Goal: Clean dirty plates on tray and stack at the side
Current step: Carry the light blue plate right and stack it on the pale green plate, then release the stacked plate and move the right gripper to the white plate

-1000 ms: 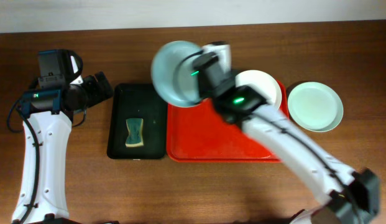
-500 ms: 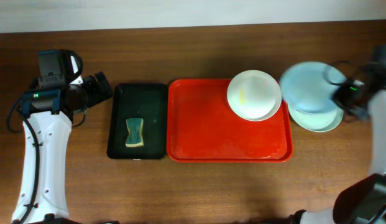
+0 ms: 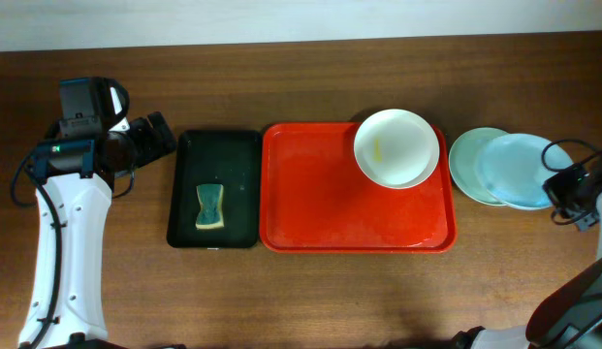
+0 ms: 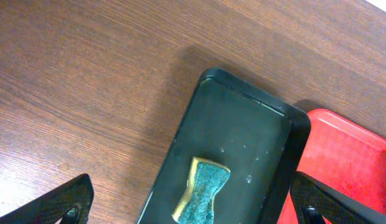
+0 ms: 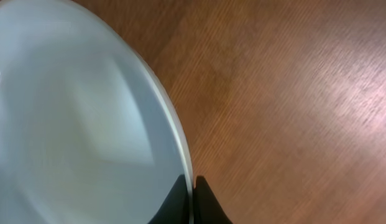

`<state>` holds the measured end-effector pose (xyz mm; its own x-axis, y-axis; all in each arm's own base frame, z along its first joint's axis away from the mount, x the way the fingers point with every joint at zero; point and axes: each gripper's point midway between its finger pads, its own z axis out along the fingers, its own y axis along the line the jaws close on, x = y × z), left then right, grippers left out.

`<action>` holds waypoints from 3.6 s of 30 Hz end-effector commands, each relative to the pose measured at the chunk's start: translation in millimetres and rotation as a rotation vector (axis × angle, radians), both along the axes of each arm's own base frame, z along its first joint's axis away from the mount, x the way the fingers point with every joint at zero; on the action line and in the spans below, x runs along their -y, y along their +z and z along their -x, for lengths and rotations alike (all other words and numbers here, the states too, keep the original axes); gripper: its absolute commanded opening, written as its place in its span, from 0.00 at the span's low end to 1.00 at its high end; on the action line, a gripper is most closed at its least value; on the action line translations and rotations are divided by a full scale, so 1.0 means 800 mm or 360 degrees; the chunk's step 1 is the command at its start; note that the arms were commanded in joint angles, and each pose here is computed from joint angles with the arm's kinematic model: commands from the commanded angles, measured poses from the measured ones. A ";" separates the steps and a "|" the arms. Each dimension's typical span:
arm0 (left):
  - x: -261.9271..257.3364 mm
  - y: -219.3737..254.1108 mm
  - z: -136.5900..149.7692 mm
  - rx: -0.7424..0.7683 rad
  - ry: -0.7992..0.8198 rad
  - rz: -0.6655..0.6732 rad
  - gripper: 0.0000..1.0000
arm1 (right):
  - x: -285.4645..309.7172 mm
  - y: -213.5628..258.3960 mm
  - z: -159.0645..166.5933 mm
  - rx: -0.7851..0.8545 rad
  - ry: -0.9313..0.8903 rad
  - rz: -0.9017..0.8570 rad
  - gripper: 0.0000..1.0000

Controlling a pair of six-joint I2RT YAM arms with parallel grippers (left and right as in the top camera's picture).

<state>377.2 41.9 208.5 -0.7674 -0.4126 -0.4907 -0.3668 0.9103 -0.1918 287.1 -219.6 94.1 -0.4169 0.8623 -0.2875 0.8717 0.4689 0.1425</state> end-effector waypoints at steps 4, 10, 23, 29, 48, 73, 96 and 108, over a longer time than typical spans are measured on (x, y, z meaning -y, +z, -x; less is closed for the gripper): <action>-0.001 0.002 -0.002 0.0010 0.0016 0.0013 0.99 | -0.018 -0.028 -0.020 0.0115 0.0066 -0.0026 0.04; -0.001 0.002 -0.002 0.0010 0.0016 0.0013 0.99 | -0.030 -0.028 -0.037 0.0160 0.0131 -0.0006 0.04; -0.001 0.002 -0.002 0.0010 0.0016 0.0013 0.99 | -0.026 -0.036 -0.041 0.0185 0.0115 0.0056 0.04; -0.001 0.002 -0.002 0.0010 0.0016 0.0013 0.99 | -0.028 -0.058 -0.037 0.0151 0.0088 0.0020 0.05; -0.001 0.002 -0.002 0.0010 0.0016 0.0013 0.99 | -0.097 0.013 -0.104 0.0197 0.0846 -0.0047 0.52; -0.001 0.002 -0.002 0.0010 0.0016 0.0013 0.99 | -0.238 -0.058 -0.177 -0.0040 0.1567 0.0164 0.29; -0.001 0.002 -0.002 0.0010 0.0016 0.0013 0.99 | -0.282 -0.094 -0.148 -0.0088 0.1601 -0.0232 0.04; -0.001 0.002 -0.002 0.0010 0.0016 0.0013 0.99 | -0.395 -0.088 -0.083 -0.0268 0.1675 -0.0664 0.04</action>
